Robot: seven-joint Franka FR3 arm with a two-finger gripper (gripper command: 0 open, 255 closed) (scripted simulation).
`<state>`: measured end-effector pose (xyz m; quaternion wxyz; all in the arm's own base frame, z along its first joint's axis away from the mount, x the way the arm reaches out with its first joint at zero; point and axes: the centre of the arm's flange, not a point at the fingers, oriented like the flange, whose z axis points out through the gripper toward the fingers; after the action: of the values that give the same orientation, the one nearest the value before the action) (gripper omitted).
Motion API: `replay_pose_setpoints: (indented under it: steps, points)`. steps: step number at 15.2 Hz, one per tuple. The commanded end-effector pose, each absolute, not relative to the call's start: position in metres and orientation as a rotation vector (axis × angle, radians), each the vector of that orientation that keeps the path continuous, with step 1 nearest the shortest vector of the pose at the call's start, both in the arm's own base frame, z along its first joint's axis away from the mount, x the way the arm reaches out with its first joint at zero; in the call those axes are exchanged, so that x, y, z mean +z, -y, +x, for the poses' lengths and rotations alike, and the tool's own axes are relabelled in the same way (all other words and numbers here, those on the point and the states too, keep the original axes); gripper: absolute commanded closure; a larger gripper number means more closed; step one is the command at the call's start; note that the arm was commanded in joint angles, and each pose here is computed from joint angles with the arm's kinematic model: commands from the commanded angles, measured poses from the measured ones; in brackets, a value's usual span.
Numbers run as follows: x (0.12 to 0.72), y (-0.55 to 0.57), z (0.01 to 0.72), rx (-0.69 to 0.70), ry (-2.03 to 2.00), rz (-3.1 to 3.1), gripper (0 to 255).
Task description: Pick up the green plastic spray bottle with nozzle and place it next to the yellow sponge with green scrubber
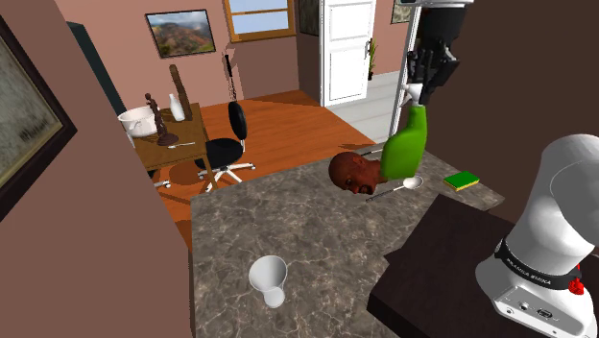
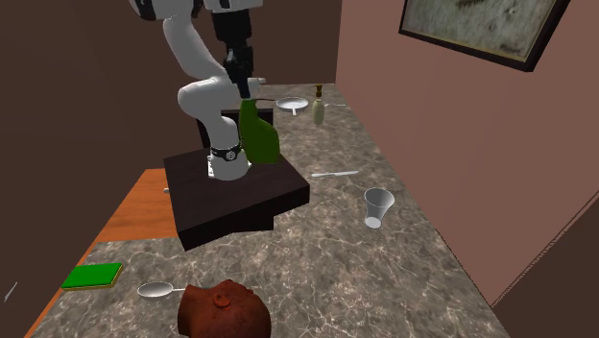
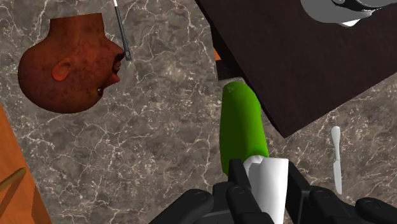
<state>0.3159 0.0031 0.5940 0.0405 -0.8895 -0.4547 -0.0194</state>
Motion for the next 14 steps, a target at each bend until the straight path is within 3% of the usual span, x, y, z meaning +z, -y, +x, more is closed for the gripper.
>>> replay_pose_setpoints:
  steps: [1,14]
  points:
    - [0.594,0.023,0.306,-0.059,1.395,-2.723,255]
    - [0.595,0.185,0.247,-0.059,1.395,-2.723,255]
